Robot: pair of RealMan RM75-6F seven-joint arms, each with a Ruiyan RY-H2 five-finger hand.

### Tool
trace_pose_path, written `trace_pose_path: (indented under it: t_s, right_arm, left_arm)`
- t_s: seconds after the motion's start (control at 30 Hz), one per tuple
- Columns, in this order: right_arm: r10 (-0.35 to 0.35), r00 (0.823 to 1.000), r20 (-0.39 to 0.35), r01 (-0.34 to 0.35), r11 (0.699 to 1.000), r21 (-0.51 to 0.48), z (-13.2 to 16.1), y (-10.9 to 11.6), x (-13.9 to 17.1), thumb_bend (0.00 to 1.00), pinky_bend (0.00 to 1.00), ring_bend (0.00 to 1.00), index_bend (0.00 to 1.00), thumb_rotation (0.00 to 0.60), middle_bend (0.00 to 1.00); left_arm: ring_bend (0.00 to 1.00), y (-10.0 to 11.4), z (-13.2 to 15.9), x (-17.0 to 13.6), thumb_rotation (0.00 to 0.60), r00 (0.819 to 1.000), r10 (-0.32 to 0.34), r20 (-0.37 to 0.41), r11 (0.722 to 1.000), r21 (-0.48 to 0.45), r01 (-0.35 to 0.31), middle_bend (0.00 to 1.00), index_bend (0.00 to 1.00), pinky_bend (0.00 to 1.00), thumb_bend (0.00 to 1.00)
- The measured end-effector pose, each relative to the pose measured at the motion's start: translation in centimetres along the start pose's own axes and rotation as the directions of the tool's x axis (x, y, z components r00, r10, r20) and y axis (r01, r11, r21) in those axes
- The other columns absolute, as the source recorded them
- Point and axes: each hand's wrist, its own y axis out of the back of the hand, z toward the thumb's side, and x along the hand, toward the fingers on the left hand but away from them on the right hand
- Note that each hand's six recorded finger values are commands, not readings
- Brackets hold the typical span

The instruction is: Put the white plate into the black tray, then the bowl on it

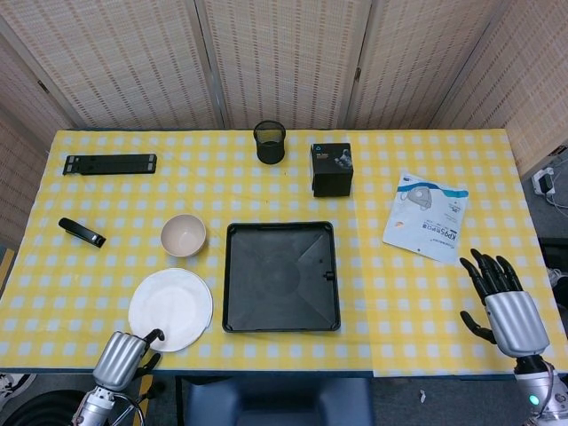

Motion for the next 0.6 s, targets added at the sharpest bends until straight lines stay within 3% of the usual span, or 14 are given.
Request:
trace_pose_path:
  t_s: [0.43,0.6]
  right_arm:
    - [0.0,1.0,0.003,0.0,1.0,-0.007,-0.3,0.2,0.0,0.31,0.0,0.0,0.0,0.6,0.0]
    - [0.005,1.0,0.005,-0.005,1.0,-0.002,-0.3,0.1,-0.1,0.31,0.0,0.0,0.0,0.6,0.0]
  left_arm:
    - [1.0,-0.9,-0.5,0.8,0.6,1.0,-0.004,-0.005,1.0,0.007,0.005,1.0,0.53,1.0,0.36]
    - [1.0,-0.8,-0.6,1.2,0.6,1.0,0.019,-0.003,0.999,0.026,-0.019,1.0,0.56,1.0,0.41]
